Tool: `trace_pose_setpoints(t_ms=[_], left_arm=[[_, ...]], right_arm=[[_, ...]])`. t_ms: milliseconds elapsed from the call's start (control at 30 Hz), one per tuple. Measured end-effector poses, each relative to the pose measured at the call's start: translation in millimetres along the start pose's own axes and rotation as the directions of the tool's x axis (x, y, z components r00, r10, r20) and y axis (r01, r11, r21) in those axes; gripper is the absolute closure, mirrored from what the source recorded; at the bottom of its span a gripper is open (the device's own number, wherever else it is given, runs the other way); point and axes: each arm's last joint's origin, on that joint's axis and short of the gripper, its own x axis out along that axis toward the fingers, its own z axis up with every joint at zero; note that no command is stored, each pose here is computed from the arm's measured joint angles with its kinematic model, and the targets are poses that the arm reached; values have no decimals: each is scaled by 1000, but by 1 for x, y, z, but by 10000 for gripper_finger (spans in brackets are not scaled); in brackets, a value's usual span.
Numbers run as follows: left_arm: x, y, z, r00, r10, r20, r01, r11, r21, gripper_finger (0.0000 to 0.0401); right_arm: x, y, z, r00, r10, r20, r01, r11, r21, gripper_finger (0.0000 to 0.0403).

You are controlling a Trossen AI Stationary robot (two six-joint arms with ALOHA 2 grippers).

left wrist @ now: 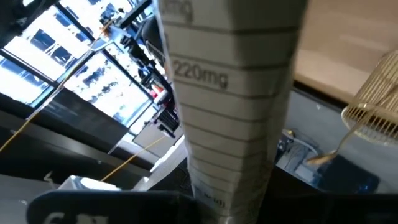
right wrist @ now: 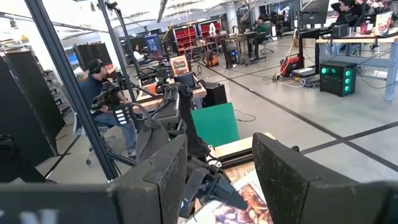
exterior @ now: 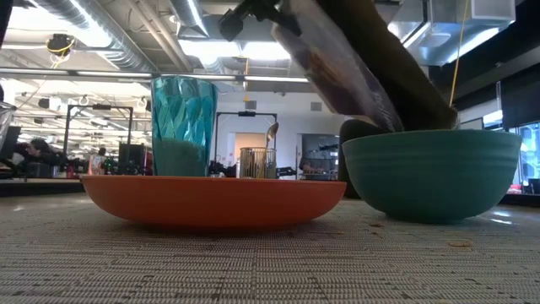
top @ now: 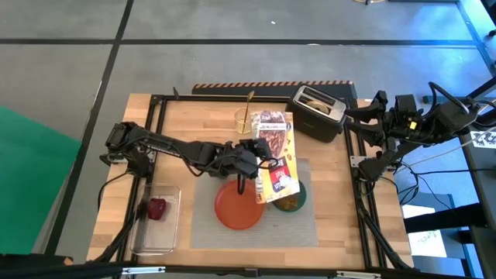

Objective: Arrange a breakfast setting
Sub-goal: Pour the cereal from the cereal box into the blue bowl

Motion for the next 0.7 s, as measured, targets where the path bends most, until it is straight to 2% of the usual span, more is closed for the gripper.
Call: trace_pose_setpoints(t_ms=[300,433,700], left_arm=[[2,-1,-1,1000,3,31,0,996,-91,339],[7,-6,-4,999,-38,31,42,992,-118,339],[-4,-6,-24,998,-37,56,49,972,-230,339]], right_arm=[[0,0,0,1000,0,-1,0,1000,-1,229],[0,0,0,1000,0,-1,0,1000,-1,229],[0,0,0,1000,-1,-4,0,1000,-3,229]])
